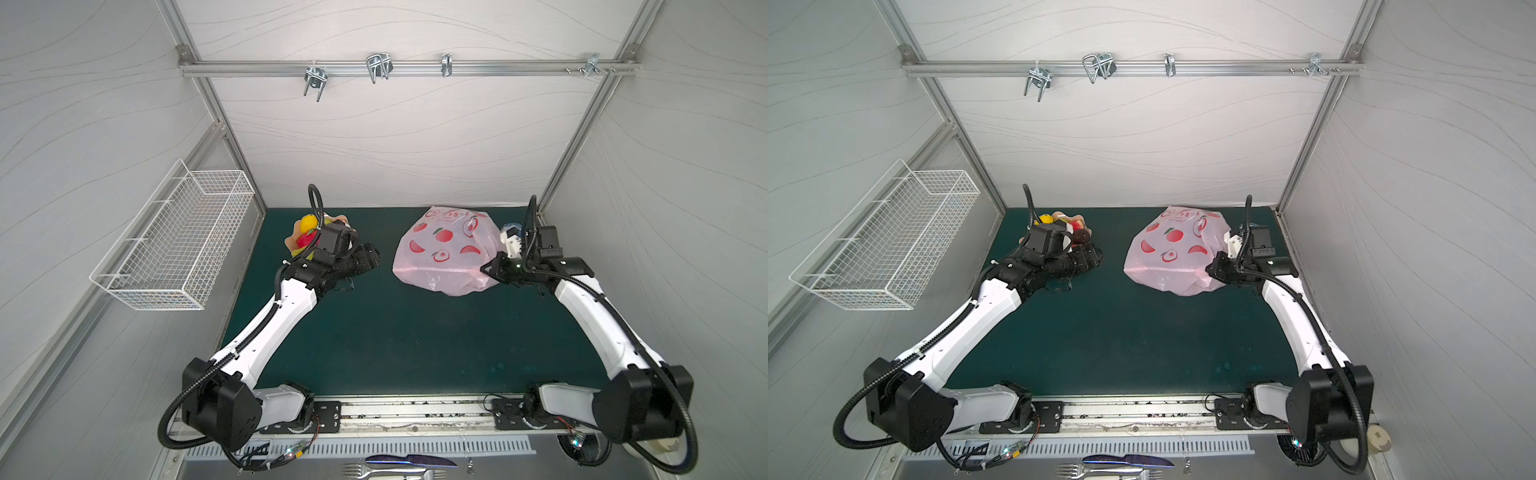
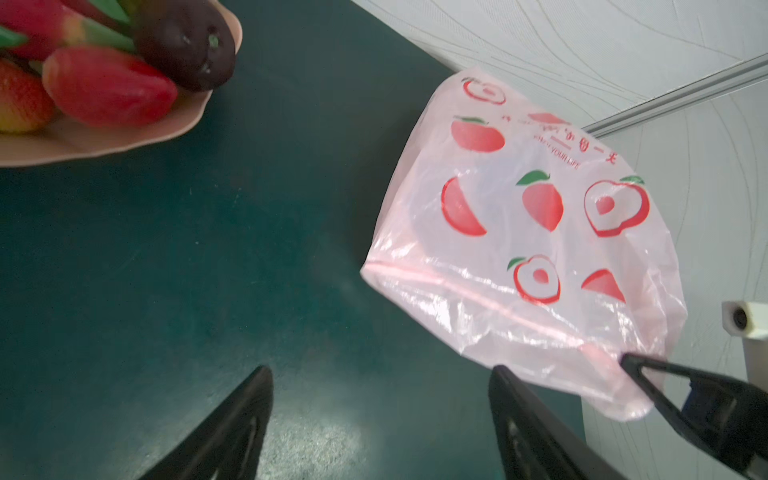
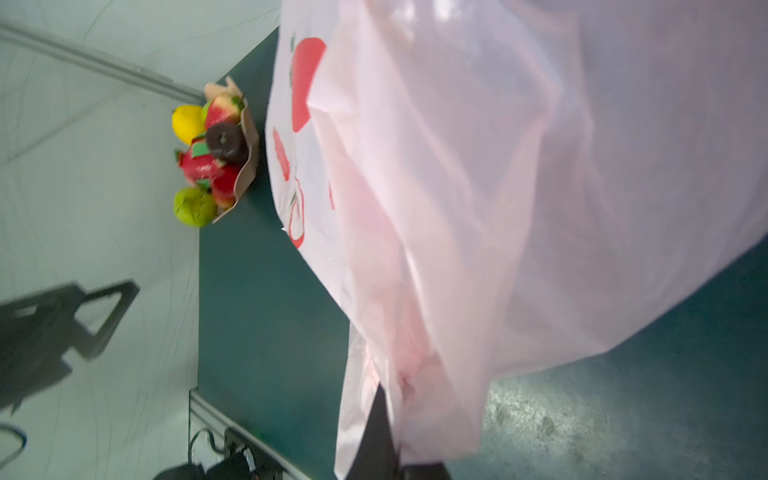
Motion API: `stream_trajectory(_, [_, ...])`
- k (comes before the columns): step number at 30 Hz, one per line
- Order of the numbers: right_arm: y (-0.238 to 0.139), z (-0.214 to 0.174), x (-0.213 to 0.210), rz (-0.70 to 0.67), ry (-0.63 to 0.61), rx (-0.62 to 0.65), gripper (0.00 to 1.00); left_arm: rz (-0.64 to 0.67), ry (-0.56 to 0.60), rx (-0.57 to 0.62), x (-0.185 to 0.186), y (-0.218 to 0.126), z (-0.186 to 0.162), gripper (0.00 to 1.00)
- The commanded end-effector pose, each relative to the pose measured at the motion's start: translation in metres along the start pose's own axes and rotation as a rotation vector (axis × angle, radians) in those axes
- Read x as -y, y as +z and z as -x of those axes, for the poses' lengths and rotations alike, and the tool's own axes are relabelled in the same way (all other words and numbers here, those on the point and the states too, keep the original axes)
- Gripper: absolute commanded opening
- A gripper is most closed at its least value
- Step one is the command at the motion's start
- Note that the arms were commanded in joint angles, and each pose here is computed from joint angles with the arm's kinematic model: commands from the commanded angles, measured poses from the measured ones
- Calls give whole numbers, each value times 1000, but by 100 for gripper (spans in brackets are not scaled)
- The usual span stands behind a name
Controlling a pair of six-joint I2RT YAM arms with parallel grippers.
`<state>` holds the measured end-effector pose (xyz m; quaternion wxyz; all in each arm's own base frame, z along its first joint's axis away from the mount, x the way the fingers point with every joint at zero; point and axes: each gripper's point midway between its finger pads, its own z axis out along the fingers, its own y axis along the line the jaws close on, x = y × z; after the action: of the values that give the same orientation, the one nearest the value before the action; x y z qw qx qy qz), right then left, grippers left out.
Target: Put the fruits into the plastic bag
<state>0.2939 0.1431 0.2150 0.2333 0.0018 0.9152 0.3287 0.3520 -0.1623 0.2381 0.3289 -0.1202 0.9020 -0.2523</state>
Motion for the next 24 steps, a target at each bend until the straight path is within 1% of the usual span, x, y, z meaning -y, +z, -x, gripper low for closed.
stream_trajectory(1, [-13, -48, -28, 123, -85, -155, 0, 33, 85, 65, 12, -8, 33, 85])
stream_trajectory(3, [-17, -66, -43, 181, -114, -217, 0, 39, 116, 76, 17, -8, 47, 87])
stream_trajectory(7, [-28, -103, -68, 271, -156, -383, 0, 59, 173, 79, 20, -8, 77, 89])
stream_trajectory(9, [-32, -117, -74, 263, -184, -457, 0, 77, 193, 79, 17, -7, 91, 89])
stream_trajectory(12, [-33, -119, -60, 141, -193, -507, 1, 116, 200, 71, 6, -2, 105, 89])
stream_trajectory(15, [-31, -103, -28, -82, -243, -511, 3, 157, 204, 27, -6, 10, 101, 89])
stream_trajectory(16, [-30, -97, -20, -135, -259, -508, 3, 159, 202, 11, -8, 13, 98, 89])
stream_trajectory(18, [-23, -76, -2, -260, -307, -499, 6, 152, 192, -28, -13, 22, 86, 89])
stream_trajectory(22, [2, -34, 13, -371, -383, -491, 9, 150, 175, -86, -26, 33, 61, 88])
stream_trajectory(24, [13, -3, 24, -446, -404, -461, 9, 166, 173, -107, -34, 34, 50, 88])
